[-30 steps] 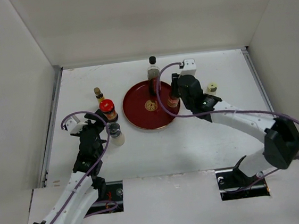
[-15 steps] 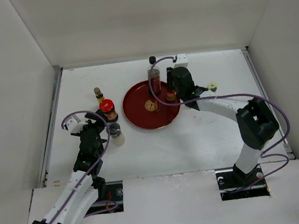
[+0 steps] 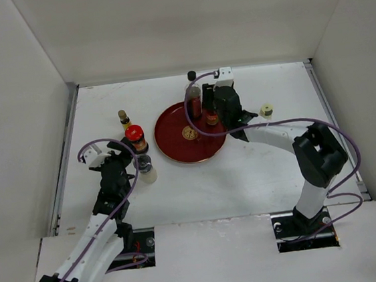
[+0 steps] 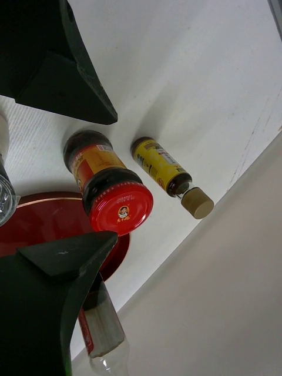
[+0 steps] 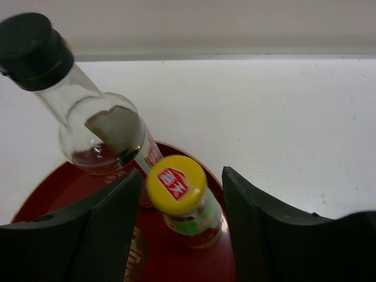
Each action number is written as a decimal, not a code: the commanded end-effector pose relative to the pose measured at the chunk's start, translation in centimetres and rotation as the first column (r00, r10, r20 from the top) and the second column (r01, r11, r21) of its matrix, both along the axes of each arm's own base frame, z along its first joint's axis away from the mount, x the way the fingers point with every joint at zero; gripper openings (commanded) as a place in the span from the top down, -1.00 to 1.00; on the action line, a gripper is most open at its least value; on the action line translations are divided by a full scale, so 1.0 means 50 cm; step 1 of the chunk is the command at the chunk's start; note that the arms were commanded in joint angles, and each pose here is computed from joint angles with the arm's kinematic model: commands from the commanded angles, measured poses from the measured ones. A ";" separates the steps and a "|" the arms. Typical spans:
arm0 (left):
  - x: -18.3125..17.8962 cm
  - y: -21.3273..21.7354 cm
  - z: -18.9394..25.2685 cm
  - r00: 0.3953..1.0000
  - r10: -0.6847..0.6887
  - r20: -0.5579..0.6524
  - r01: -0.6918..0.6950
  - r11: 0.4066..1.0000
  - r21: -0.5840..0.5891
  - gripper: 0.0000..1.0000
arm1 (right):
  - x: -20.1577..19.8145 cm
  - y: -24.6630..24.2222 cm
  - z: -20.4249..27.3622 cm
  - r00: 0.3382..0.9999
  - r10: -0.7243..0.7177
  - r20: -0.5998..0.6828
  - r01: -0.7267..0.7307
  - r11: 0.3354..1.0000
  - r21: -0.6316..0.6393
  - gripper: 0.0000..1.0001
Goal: Organize the condiment bottles
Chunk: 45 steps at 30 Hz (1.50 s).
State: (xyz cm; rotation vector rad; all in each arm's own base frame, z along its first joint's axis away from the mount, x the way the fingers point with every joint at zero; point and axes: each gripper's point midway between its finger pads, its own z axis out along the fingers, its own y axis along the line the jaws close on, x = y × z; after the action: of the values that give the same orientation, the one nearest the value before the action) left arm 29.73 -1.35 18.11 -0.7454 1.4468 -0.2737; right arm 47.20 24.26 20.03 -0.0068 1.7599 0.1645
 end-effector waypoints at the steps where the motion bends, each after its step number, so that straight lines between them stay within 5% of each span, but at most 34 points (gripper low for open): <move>1: 0.007 -0.006 0.019 0.999 -0.011 0.031 0.011 1.000 -0.013 -0.45 | -0.004 0.013 0.081 0.993 -0.004 0.122 -0.004 0.998 0.064 -0.32; 10: 0.018 -0.010 0.080 0.998 -0.020 -0.056 0.022 0.999 0.026 -0.55 | -0.077 -0.013 0.153 0.987 -0.001 0.161 -0.017 0.994 0.109 -0.73; 15: 0.049 -0.013 0.098 0.980 -0.018 -0.199 0.047 0.989 0.143 -0.58 | -0.172 -0.050 0.173 0.986 0.015 0.165 -0.045 0.983 0.177 -0.83; 24: 0.098 -0.078 0.046 0.909 -0.053 -0.414 0.193 0.932 0.305 -0.62 | -0.301 -0.034 0.066 0.987 0.148 0.069 -0.161 0.952 0.262 -0.97; 41: 0.159 -0.086 -0.055 0.838 0.027 -0.545 0.223 0.895 0.386 -0.68 | -0.331 -0.015 0.051 0.973 0.220 0.069 -0.231 0.921 0.314 -1.00; 45: 0.176 -0.089 -0.065 0.839 0.025 -0.544 0.221 0.897 0.382 -0.56 | -0.330 -0.014 0.047 0.973 0.220 0.065 -0.230 0.922 0.311 -1.00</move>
State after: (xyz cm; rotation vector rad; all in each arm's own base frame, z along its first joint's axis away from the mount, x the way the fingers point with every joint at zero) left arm 36.78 -5.84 12.47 -0.3493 2.0891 0.2255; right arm 30.78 22.97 20.45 0.0066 1.7445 0.5491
